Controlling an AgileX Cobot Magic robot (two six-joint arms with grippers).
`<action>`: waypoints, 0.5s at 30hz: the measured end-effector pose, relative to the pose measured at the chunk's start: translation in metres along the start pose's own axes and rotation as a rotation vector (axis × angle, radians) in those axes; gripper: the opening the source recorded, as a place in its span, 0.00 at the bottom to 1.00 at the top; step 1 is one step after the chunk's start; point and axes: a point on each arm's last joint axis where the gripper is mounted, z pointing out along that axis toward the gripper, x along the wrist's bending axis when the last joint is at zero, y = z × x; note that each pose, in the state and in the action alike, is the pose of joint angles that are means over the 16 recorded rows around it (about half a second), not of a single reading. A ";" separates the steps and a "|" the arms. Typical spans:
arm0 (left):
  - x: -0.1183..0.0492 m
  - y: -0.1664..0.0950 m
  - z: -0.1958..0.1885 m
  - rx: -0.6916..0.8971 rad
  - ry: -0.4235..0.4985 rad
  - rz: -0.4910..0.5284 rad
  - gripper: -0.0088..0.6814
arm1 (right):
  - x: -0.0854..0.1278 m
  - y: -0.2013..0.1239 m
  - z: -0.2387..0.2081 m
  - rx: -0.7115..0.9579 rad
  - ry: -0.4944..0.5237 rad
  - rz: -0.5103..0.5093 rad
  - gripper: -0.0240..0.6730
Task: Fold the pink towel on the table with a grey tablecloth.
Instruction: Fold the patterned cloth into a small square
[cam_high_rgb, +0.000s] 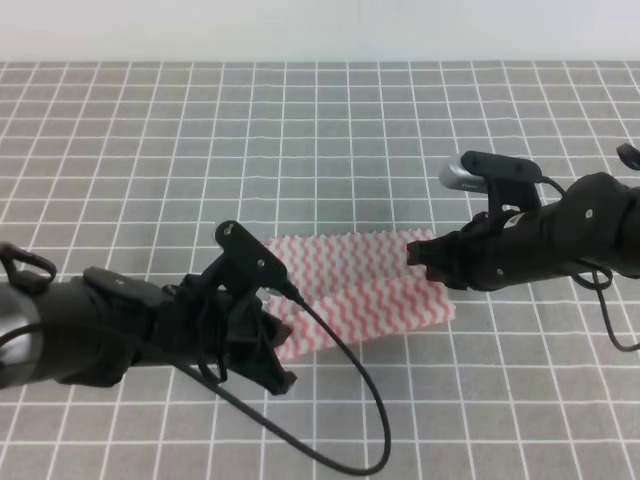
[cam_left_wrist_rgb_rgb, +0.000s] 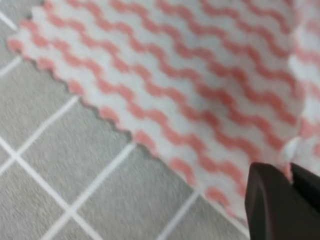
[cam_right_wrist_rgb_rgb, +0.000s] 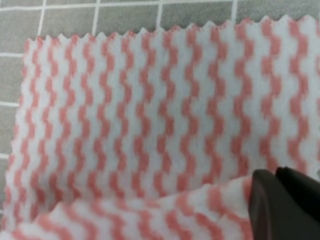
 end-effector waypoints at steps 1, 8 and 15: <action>0.001 0.001 0.001 -0.002 0.005 -0.010 0.01 | -0.001 0.000 0.000 0.000 -0.001 0.002 0.01; 0.007 0.008 0.007 -0.012 0.041 -0.044 0.01 | -0.003 0.001 0.000 -0.003 -0.004 0.006 0.01; 0.014 0.014 0.010 -0.020 0.090 -0.058 0.01 | -0.003 0.002 0.000 -0.010 -0.005 0.008 0.01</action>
